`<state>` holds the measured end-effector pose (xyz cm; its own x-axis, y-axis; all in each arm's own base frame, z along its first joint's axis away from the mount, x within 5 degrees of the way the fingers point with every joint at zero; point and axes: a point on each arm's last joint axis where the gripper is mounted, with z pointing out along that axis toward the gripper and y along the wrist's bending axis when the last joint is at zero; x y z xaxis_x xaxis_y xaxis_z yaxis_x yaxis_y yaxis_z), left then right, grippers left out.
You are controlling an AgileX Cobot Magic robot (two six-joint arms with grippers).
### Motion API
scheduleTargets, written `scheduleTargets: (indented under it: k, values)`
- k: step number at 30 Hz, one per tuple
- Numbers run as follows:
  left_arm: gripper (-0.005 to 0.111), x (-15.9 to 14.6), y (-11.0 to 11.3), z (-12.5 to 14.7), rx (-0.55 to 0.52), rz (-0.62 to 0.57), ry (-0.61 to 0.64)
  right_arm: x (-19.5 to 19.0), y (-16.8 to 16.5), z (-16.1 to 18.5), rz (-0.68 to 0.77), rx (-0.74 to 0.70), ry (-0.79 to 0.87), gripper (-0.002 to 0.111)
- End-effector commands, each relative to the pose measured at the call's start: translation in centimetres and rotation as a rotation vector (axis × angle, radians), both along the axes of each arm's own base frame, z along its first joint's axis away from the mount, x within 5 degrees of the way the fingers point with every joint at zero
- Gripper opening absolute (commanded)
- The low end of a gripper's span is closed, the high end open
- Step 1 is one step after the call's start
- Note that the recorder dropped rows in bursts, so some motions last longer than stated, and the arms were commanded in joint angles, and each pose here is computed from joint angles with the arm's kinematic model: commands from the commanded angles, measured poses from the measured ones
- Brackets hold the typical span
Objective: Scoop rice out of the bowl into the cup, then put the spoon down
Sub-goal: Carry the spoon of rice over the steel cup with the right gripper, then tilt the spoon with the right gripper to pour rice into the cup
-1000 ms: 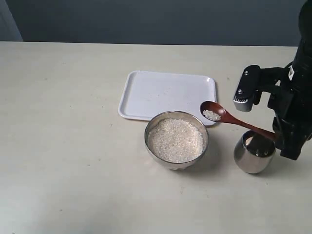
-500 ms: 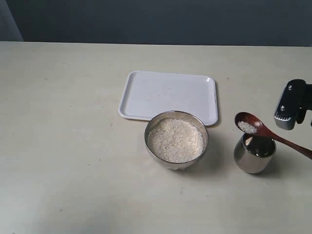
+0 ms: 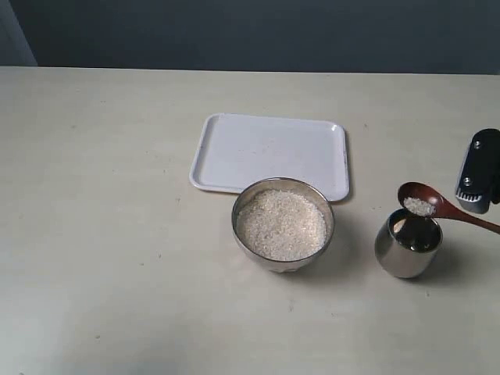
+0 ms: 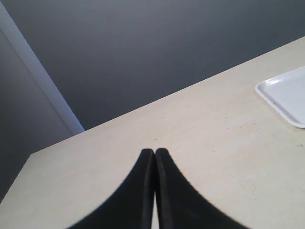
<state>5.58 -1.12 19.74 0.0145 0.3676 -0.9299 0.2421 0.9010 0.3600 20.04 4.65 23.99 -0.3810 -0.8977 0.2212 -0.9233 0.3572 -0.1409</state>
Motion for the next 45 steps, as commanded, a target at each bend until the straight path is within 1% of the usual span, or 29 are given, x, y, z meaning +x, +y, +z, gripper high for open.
scheduleTargets:
  k: [1,6,13,17,22,40,42,45]
  values:
    - [0.000,-0.1,0.0,0.2,-0.010,-0.002,-0.014,0.0,-0.4,0.0,-0.001,-0.033,-0.014,-0.001]
    - [0.000,-0.1,0.0,0.2,-0.010,-0.002,-0.014,-0.6,-1.2,-1.0,0.007,-0.104,0.006,-0.001]
    - [0.000,-0.1,0.0,0.2,-0.010,-0.002,-0.014,-0.2,-1.0,-0.8,-0.002,-0.069,-0.083,-0.001]
    - [0.000,-0.1,0.0,0.2,-0.010,-0.002,-0.014,0.0,-1.0,-0.8,0.005,-0.071,-0.097,-0.001]
    - [0.000,-0.1,0.0,0.2,-0.010,-0.002,-0.014,0.5,-1.2,-0.7,-0.022,-0.083,-0.171,-0.001]
    - [0.000,-0.1,0.0,0.2,-0.010,-0.002,-0.014,-0.5,-1.5,-1.5,0.000,-0.085,-0.189,-0.001]
    - [0.000,-0.1,0.0,0.2,-0.010,-0.002,-0.014,-0.5,-1.3,-1.6,0.017,-0.082,-0.202,-0.001]
    - [0.000,-0.1,0.0,0.2,-0.010,-0.002,-0.014,-0.3,-0.9,-1.4,0.038,-0.116,-0.245,-0.001]
